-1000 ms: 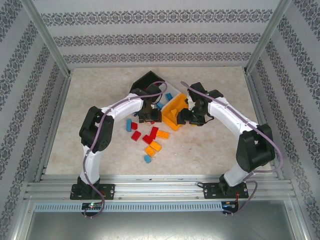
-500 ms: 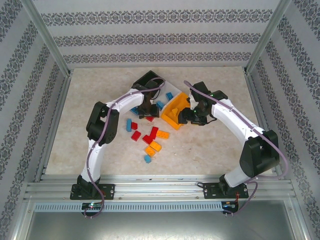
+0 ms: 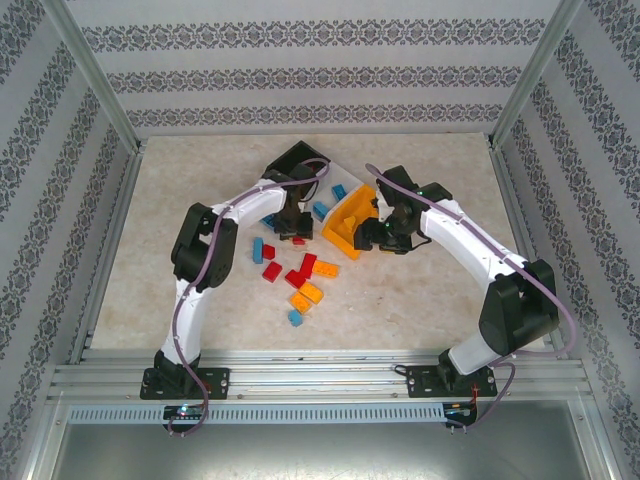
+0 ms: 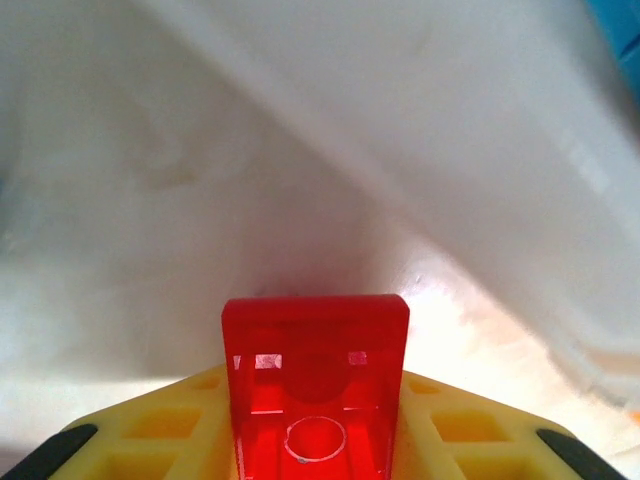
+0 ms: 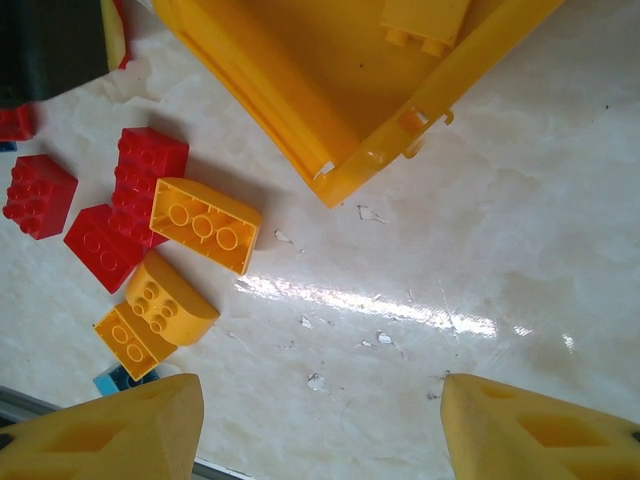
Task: Sort the legos into containers by color
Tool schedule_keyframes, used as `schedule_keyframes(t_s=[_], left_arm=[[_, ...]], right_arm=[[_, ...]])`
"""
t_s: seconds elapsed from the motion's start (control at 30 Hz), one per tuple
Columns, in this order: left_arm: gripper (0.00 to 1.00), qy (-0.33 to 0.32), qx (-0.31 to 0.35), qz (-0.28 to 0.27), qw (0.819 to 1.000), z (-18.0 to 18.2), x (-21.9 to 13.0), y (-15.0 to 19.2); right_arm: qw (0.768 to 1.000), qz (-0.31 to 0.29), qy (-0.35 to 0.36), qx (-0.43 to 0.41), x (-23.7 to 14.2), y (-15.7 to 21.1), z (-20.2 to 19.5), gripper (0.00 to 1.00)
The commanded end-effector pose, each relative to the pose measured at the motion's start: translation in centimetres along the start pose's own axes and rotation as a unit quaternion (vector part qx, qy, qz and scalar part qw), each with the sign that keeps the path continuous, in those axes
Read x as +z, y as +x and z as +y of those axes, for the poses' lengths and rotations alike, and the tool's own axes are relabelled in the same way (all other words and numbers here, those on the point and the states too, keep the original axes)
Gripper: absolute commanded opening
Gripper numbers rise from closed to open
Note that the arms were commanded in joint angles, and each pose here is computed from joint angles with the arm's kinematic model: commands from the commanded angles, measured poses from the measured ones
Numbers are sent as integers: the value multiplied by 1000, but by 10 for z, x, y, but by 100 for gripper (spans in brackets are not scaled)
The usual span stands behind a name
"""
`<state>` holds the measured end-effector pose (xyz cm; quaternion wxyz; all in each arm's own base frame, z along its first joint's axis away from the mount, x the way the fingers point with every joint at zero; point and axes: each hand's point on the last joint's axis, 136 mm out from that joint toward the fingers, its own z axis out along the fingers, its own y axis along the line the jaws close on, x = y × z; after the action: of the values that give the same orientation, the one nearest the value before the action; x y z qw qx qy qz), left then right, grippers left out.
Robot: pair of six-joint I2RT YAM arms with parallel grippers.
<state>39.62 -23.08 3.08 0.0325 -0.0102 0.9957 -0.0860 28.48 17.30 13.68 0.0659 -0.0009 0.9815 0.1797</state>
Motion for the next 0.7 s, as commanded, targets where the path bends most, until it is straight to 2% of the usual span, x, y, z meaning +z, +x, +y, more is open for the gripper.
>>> schedule_keyframes(t_s=[0.0, 0.17, 0.37, 0.47, 0.67], left_arm=[[35, 9, 4, -9, 1000, 6, -34, 7], [35, 36, -10, -49, 998, 12, -75, -8], [35, 70, -44, -110, 991, 29, -121, -54], [35, 94, -59, -130, 985, 31, -131, -79], [35, 121, -56, -141, 981, 17, -125, -120]], right_arm=[[1000, 4, 12, 4, 1, 4, -2, 65], [1000, -5, 18, 6, -4, 3, -4, 65], [1000, -5, 20, 16, -6, 6, -5, 65], [999, -7, 20, 26, -5, 7, -6, 65], [998, -30, 26, 45, -10, 3, -9, 65]])
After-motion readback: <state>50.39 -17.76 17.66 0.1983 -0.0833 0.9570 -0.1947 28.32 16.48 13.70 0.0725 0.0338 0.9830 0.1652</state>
